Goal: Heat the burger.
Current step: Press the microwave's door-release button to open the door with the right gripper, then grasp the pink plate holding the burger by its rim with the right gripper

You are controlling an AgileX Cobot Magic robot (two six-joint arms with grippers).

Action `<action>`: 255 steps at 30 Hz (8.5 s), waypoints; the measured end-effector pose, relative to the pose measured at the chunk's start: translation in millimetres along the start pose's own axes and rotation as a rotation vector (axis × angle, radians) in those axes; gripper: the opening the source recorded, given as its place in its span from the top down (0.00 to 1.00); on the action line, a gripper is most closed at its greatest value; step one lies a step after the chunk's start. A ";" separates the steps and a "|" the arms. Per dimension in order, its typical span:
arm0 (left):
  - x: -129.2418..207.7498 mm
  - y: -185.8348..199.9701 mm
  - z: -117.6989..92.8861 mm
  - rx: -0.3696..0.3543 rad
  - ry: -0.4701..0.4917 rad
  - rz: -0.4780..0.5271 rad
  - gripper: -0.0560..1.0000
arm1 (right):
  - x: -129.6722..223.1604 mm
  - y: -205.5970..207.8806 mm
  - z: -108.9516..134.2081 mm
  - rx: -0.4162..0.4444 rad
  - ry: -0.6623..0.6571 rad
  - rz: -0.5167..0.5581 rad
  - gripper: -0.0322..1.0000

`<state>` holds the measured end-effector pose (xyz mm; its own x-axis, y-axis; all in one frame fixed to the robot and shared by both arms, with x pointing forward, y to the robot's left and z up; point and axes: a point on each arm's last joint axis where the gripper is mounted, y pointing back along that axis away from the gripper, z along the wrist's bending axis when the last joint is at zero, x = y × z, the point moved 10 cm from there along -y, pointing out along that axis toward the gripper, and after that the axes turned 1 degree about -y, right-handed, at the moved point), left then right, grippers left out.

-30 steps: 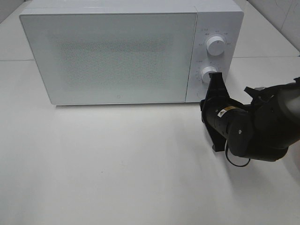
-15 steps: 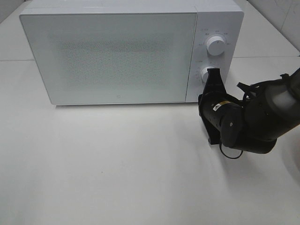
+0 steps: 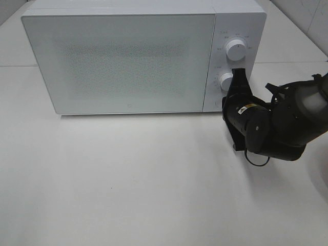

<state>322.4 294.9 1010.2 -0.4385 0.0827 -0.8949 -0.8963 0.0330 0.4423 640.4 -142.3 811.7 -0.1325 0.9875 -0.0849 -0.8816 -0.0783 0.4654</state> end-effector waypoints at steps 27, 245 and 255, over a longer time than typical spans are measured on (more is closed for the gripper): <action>0.0 0.0 0.0 0.000 0.000 0.000 0.00 | 6.1 -16.8 -1.1 -0.005 0.016 0.015 0.97; 0.0 0.0 0.0 0.000 0.000 0.000 0.00 | -171.1 141.8 -81.2 0.940 1.269 0.833 0.27; 0.0 0.0 0.0 0.000 0.000 0.000 0.00 | -172.7 137.3 -86.9 0.956 1.260 0.825 0.29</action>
<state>322.4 294.9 1010.2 -0.4385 0.0827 -0.8949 -0.8963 0.0330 0.4423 502.8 -335.4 813.7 -0.9976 0.0101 0.0683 0.0690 0.1013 0.9925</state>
